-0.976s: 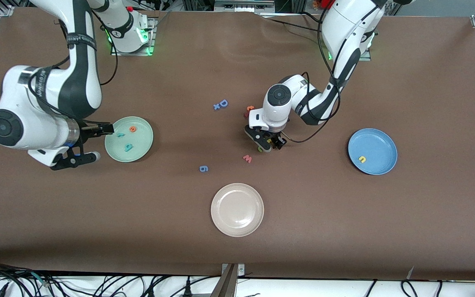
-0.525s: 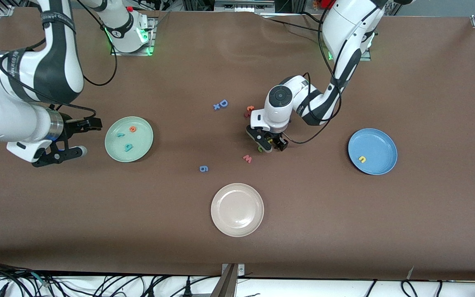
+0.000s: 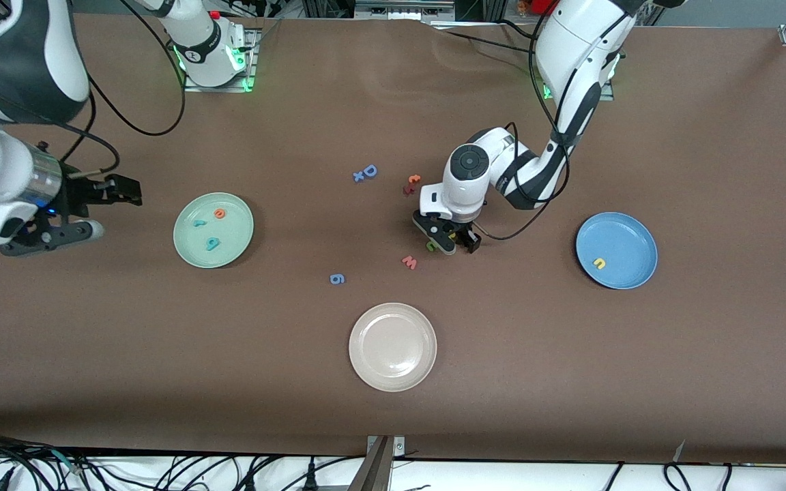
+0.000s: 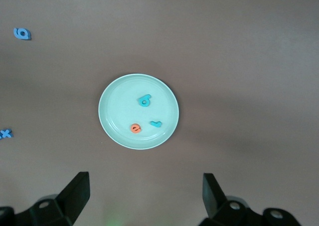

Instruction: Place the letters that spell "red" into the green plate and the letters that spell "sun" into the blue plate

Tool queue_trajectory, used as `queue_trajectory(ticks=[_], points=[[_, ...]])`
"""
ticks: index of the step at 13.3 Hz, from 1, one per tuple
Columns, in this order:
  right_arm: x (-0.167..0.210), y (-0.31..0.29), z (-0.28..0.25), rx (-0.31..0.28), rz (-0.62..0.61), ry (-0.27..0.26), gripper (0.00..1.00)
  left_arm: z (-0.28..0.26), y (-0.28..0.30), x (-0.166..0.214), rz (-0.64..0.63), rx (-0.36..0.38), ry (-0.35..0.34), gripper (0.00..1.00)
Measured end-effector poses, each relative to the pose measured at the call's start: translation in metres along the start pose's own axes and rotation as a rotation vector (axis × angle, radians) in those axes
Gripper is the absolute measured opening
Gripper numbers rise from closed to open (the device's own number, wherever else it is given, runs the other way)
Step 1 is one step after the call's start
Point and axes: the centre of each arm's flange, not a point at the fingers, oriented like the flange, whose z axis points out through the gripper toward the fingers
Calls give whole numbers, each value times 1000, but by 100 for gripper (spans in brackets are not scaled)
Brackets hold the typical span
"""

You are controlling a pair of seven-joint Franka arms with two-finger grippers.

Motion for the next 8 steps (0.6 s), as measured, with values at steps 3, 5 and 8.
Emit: queue_trajectory(ticks=[3,5,8], points=[[-43,27,-1,20,56,15,100,0,-2,0,-3,2,0,37],[-57,37,-3,22,76,33,100,0,-3,0,-5,3,2,33],[-70,36,-28,9,80,79,100,0,-4,0,-6,4,3,30]])
